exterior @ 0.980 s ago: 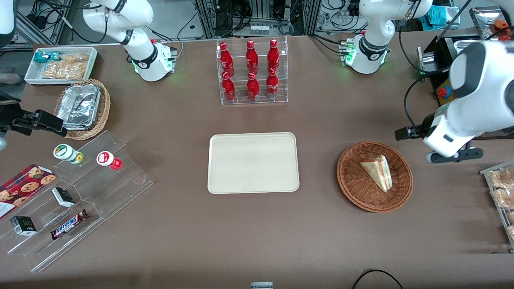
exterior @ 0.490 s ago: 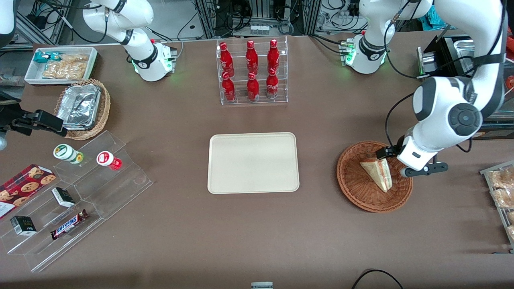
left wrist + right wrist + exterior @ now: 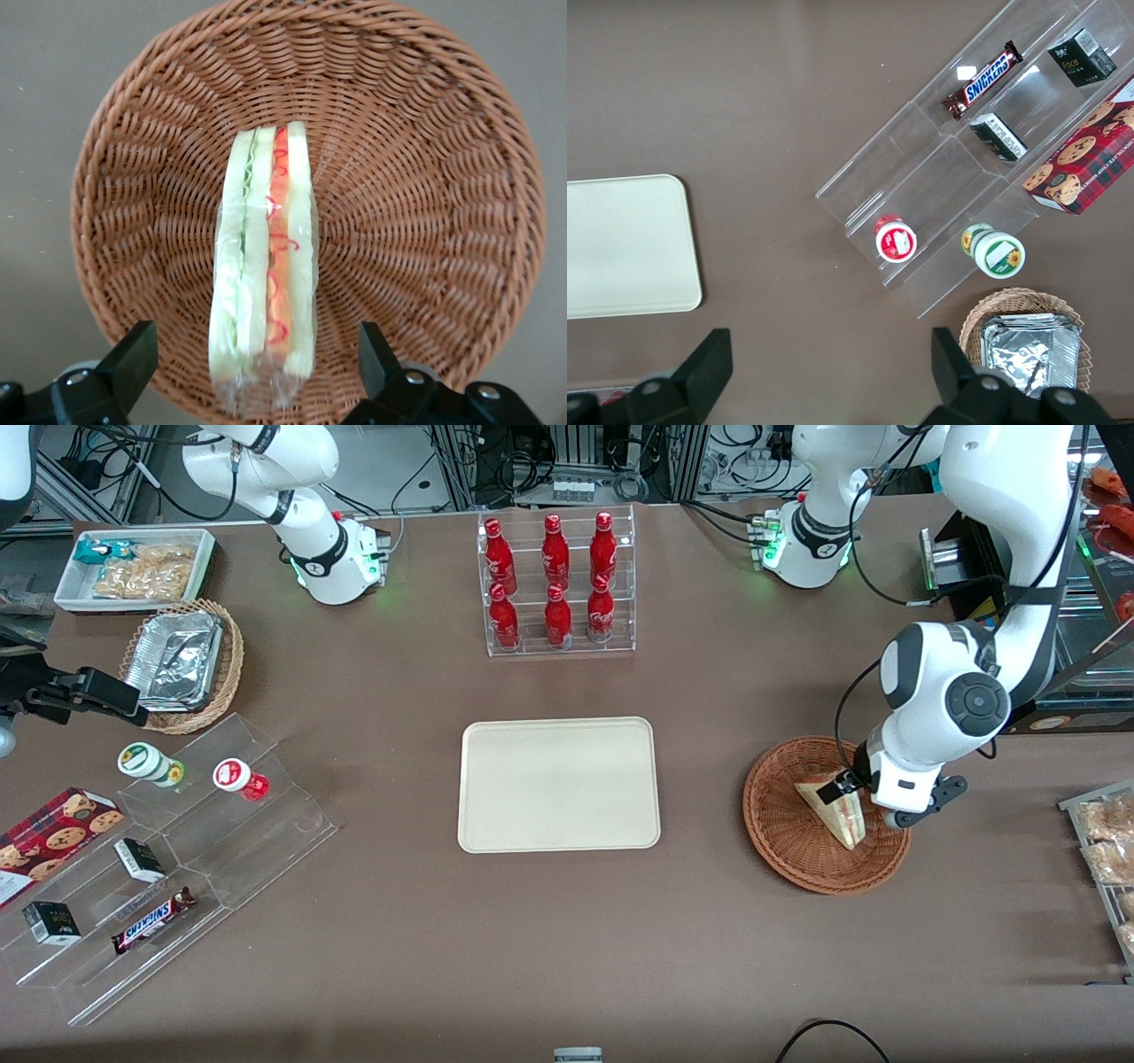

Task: Place sandwich from basket to tray
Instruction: 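Lower the left gripper and close it on the sandwich, then lift the sandwich and carry it over the cream tray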

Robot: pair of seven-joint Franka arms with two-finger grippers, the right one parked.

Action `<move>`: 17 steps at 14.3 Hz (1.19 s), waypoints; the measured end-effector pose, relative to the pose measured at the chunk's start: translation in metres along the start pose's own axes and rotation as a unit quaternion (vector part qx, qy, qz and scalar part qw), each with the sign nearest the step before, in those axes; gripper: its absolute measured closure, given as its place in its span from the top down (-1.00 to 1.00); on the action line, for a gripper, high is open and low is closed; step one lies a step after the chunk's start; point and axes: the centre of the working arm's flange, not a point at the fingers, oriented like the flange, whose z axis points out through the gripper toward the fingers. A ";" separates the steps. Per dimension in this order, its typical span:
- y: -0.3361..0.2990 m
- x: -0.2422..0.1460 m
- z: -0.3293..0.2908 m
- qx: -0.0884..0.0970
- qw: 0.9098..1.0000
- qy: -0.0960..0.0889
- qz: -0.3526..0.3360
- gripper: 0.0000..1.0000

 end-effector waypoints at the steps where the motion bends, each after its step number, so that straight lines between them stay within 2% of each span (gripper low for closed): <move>1: -0.001 0.000 0.010 -0.001 1.000 0.000 -0.005 1.00; 3: -0.002 0.001 0.025 0.001 1.000 -0.005 -0.026 0.91; 5: -0.002 0.000 0.034 0.006 0.999 -0.011 -0.044 0.52; 8: 0.000 0.003 0.026 0.002 0.999 -0.006 -0.048 -0.15; 11: 0.008 0.010 -0.007 0.017 0.999 -0.021 -0.046 -0.60; 13: 0.025 0.007 -0.037 0.028 0.999 -0.032 -0.019 -0.62; 14: 0.040 0.000 -0.049 0.030 0.999 -0.035 0.024 -0.66; 17: 0.091 -0.033 -0.069 0.024 0.986 -0.028 0.161 -0.71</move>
